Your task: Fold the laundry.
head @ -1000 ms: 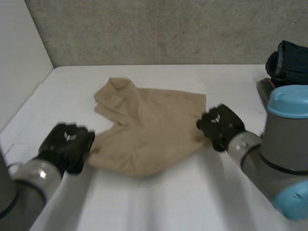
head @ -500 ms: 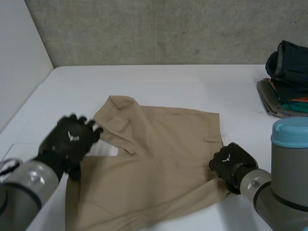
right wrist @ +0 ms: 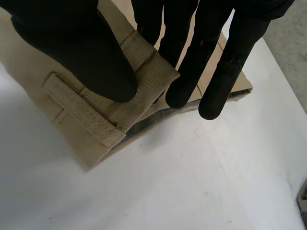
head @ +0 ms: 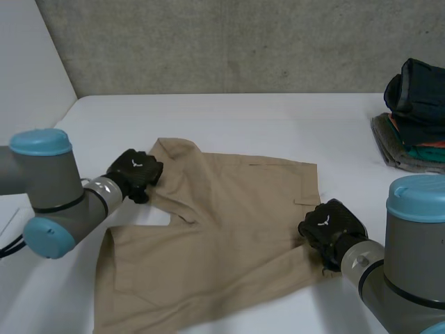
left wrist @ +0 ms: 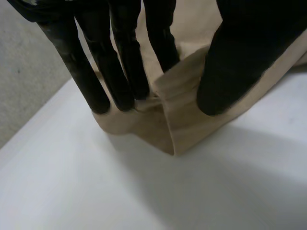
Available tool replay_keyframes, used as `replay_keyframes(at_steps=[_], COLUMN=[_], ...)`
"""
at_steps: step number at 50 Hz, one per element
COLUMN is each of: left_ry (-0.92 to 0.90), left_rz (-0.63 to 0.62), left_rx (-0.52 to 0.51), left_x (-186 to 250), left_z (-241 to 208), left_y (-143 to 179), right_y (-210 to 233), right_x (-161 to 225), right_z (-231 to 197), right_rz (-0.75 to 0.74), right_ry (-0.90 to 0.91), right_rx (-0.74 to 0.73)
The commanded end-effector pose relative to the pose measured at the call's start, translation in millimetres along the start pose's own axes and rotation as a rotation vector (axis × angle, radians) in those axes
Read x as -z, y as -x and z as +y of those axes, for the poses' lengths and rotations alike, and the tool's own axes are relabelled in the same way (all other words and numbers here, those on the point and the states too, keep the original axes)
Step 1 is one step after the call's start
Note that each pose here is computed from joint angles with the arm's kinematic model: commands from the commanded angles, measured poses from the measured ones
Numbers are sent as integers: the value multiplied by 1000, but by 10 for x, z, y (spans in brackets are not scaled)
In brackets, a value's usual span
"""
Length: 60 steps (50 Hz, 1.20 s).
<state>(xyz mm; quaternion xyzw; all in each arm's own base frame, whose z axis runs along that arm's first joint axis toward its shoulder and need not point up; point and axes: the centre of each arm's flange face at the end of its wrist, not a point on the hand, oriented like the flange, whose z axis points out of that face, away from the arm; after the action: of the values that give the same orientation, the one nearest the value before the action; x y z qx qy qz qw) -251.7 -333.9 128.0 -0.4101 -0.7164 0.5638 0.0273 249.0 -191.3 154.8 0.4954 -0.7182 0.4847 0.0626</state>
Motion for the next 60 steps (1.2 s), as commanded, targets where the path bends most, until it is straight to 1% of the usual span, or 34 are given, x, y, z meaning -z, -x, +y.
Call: replay_keyframes(at_steps=[1,5,6,9,12,16,20,26,30,32,33,35,36,39,40,43,44,47,53,60], left_ry=[33,89,119,166,160,126,115,101,64,55,46,34,28,27,39,73,101,159,270,381], left_rz=[-53,-166,-214,-270,-282,-298,-289,-310,-350,-355,-354,-350,-343,-324,-295,-229,-176,-96,21,69], left_rx=[5,4,4,-4,-12,-14,-16,-16,-17,-13,1,22,51,111,145,184,202,221,236,248], left_x=[-97,-84,-63,28,77,123,145,163,347,457,586,724,871,1102,1256,1484,1628,1872,2108,2113], left_z=[83,135,165,204,168,81,57,-39,-228,-290,-353,-421,-467,-511,-525,-524,-504,-428,-197,48], left_y=[86,214,251,287,277,278,259,281,387,394,376,343,303,211,108,-97,-239,-452,-725,-855], right_y=[-29,-44,-42,-36,-33,-41,-33,-20,-29,-50,-60,-76,-104,-139,-152,-160,-160,-169,-174,-181], right_x=[-27,-30,-30,-29,-29,-31,-26,-19,-21,-31,-35,-41,-53,-67,-70,-78,-78,-85,-93,-75], right_z=[-1,-9,-11,-25,-35,-49,-56,-66,-80,-102,-108,-121,-134,-149,-156,-163,-163,-167,-161,-150], right_rz=[16,25,27,31,32,35,30,27,29,34,35,39,45,53,58,62,62,67,75,80], right_ry=[-7,-9,-10,-16,-21,-26,-27,-30,-38,-48,-51,-56,-63,-71,-73,-78,-78,-84,-88,-85], right_rx=[-4,-4,-3,-5,-9,-51,-77,-88,-114,-143,-157,-187,-228,-286,-311,-336,-337,-338,-339,-342])
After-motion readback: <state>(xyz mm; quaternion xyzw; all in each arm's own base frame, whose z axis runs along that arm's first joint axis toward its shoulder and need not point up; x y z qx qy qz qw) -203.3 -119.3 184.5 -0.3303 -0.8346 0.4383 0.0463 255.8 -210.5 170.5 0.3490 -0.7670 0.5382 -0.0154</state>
